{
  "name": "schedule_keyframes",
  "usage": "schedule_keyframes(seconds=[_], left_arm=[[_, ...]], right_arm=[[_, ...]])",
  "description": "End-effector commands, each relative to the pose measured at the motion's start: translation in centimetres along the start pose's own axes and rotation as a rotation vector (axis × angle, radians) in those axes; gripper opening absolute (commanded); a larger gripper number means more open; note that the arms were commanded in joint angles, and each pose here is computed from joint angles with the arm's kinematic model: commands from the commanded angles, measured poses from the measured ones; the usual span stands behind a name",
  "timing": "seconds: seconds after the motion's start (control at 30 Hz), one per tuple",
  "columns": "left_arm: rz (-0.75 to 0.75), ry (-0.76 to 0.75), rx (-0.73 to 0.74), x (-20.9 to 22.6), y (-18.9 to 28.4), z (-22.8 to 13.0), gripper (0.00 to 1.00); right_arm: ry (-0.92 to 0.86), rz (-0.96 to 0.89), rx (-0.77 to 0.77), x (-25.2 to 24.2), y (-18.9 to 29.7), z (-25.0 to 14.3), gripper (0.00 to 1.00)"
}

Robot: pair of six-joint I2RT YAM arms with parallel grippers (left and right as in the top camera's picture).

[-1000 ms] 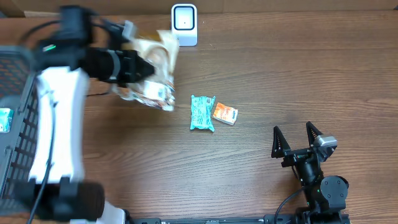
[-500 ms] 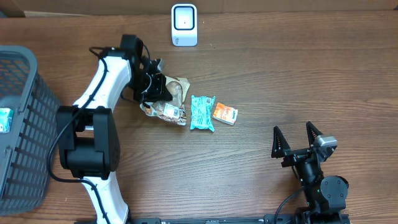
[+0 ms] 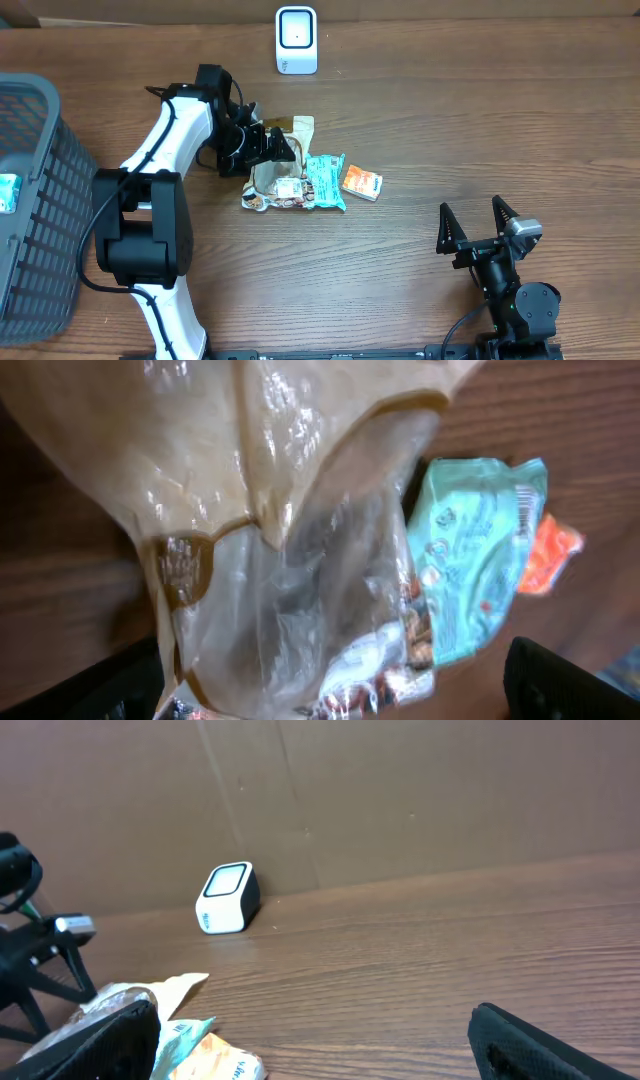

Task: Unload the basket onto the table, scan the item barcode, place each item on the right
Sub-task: 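Place the bread bag left of the green packet with the left gripper, then reach into the basket and grasp the green tissue pack with the left gripper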

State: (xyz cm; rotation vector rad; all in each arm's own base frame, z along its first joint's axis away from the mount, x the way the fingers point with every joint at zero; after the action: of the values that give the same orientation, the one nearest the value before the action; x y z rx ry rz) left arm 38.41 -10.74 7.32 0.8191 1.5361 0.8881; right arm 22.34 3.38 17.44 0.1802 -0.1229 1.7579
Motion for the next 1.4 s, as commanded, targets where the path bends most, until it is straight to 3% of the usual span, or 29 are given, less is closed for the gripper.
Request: schedule_keyframes(seconds=[0.0,0.2,0.33,0.47,0.73,0.83,0.93,1.17,1.37], left_arm=[[-0.036,-0.037,-0.123,-2.6,5.6,2.5,0.91],[0.184,-0.075,-0.391,-4.4,18.9,2.6,0.96],[0.339,-0.086,-0.615,-5.1,27.7,0.3,1.0],[0.367,-0.067,-0.803,-5.4,34.3,-2.6,1.0],[0.508,0.557,-1.123,5.2,44.2,-8.9,1.0],[0.601,0.787,-1.193,9.6,46.2,-10.8,1.0],[0.633,0.889,-1.221,12.5,46.8,-10.7,1.0],[0.717,0.831,-1.104,18.4,44.3,-7.1,1.0],[0.812,0.83,-0.89,25.3,39.6,-7.0,0.99]], right_arm=[[0.005,-0.013,-0.005,-0.3,0.0,-0.2,1.0],[0.005,-0.013,-0.006,-0.3,0.0,-0.2,1.0],[0.005,-0.013,-0.006,-0.3,0.0,-0.2,1.0],[0.005,-0.013,-0.006,-0.3,0.0,-0.2,1.0],[0.005,-0.013,-0.006,-0.3,0.0,-0.2,1.0],[0.005,-0.013,-0.005,-0.3,0.0,-0.2,1.0],[0.005,-0.013,-0.006,-0.3,0.0,-0.2,1.0],[0.005,-0.013,-0.005,-0.3,0.0,-0.2,1.0],[0.005,-0.013,-0.006,-0.3,0.0,-0.2,1.0]])
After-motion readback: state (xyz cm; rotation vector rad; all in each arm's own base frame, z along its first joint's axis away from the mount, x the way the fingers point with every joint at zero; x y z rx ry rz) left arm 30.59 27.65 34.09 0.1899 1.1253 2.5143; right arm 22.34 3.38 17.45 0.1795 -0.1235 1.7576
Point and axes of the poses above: each gripper's point midway between its finger pads, its own y axis back along the fingers, its own x axis along the line the jaws close on, z = x × y, the point moved 2 cm from there along y, back along the fingers, and after that the axes turned 2 degrees about y, right-handed, at the moved point
